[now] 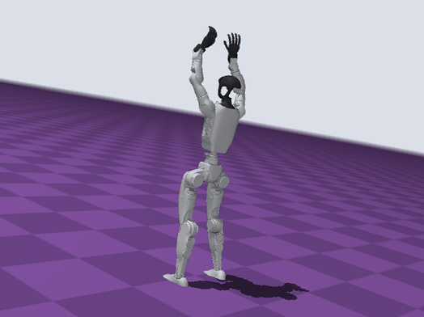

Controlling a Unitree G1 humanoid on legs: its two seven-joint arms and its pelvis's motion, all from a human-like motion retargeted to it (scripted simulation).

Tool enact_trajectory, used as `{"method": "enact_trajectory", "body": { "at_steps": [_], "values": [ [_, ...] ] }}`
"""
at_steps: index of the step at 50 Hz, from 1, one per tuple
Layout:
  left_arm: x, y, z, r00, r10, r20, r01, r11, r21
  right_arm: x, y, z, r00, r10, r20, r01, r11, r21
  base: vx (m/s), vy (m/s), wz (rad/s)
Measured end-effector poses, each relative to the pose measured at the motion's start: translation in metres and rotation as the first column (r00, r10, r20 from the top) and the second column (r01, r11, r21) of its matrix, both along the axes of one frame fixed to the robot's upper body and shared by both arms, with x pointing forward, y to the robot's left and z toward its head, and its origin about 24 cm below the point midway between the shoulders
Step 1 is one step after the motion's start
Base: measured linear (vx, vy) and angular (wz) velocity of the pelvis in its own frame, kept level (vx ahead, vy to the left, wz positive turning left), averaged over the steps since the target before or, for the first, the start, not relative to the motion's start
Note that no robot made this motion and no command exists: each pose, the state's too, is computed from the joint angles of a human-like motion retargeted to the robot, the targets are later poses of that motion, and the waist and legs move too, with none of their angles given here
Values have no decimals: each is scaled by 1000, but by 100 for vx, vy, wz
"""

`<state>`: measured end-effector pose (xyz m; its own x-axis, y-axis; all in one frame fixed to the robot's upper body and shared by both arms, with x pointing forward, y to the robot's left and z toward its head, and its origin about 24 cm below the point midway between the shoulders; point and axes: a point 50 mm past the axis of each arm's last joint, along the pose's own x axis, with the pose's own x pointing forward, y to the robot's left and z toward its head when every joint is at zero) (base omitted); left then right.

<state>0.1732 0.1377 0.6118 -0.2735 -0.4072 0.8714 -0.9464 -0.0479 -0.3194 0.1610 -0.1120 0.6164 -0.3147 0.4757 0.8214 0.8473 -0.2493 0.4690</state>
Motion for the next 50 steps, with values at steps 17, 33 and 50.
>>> {"method": "enact_trajectory", "body": {
  "at_steps": [17,33,50],
  "values": [
    [-49,-17,-8,997,-16,76,2,983,185,-33,2,-3,996,-14,83,21,996,-85,23,-6,0],
    [-97,-46,-44,968,-124,217,21,906,422,-82,4,-26,963,33,268,25,978,-209,13,-2,3],
    [-27,-25,6,976,-199,-87,203,978,37,-23,28,-5,992,108,-64,-115,986,-122,-16,-5,11]
  ]
}}
